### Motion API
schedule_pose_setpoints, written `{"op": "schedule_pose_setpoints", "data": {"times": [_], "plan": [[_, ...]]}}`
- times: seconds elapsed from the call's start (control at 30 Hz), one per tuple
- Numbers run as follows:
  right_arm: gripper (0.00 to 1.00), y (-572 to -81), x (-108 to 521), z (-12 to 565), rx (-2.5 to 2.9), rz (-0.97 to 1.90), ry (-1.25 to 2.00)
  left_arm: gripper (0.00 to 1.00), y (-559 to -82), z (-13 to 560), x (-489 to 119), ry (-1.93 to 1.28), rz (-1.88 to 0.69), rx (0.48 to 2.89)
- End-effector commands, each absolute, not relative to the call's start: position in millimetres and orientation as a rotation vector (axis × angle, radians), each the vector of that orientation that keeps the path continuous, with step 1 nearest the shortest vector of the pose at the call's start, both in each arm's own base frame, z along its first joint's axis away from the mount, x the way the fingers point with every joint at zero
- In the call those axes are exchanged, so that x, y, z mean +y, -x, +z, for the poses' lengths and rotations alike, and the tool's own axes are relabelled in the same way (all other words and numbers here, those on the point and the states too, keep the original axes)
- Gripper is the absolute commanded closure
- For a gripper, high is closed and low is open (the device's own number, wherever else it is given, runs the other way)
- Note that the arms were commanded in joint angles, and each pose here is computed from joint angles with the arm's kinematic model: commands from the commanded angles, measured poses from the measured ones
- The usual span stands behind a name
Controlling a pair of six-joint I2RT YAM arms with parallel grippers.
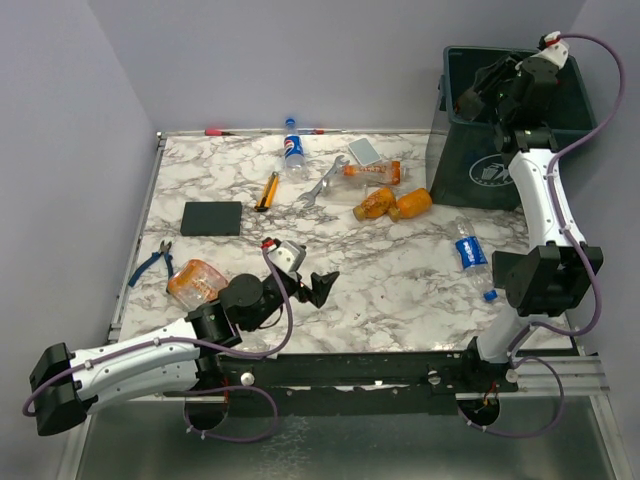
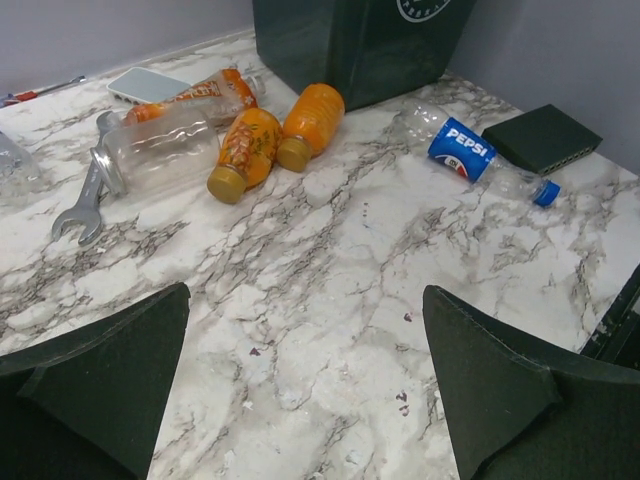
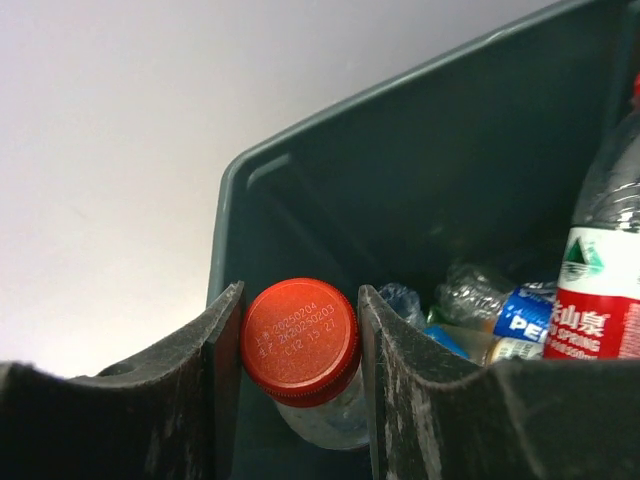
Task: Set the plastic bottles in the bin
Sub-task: Place the plastic bottle in the trash bin.
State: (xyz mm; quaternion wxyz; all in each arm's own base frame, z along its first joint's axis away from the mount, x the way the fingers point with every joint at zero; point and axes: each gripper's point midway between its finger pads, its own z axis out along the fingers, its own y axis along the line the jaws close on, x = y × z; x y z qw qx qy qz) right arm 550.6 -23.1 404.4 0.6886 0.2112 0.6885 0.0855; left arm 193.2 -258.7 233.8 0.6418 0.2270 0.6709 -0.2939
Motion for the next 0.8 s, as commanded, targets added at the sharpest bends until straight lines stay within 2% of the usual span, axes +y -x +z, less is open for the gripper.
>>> {"op": "schedule_pose_setpoints", "data": {"times": [0.0, 0.03, 0.07, 0.17, 0.37, 0.53, 0.67, 0.77], "plan": [[0.44, -548.2, 5.3, 405.0, 1.570, 0.317, -0.337, 0.01, -194.7, 232.9, -261.3, -0.540, -0.646, 1.535], [0.33, -548.2, 9.5, 405.3, 1.576, 0.341, -0.326, 0.01, -194.7, 231.8, -261.9, -0.544, -0.644, 1.538], [0.27, -548.4, 12.0, 405.0, 1.583, 0.356, -0.323, 0.01, -194.6, 230.8, -262.3, -0.547, -0.644, 1.542], [0.20, -545.4, 15.4, 417.1, 1.565, 0.389, -0.331, 0.01, -194.0, 230.7, -262.5, -0.549, -0.646, 1.542], [0.16, -509.3, 27.1, 494.7, 1.391, 0.435, -0.298, 0.01, -195.1, 229.8, -262.8, -0.548, -0.637, 1.545], [0.16, -433.6, 77.8, 555.5, 1.264, 0.500, -0.161, 0.01, -200.5, 226.0, -261.1, -0.529, -0.602, 1.567], [0.17, -366.7, 119.1, 537.7, 1.271, 0.605, -0.083, 0.01, -208.3, 223.8, -253.1, -0.474, -0.549, 1.594], [0.19, -329.0, 142.5, 478.0, 1.401, 0.781, -0.103, 0.01, -213.7, 226.8, -242.7, -0.409, -0.513, 1.600]]}}
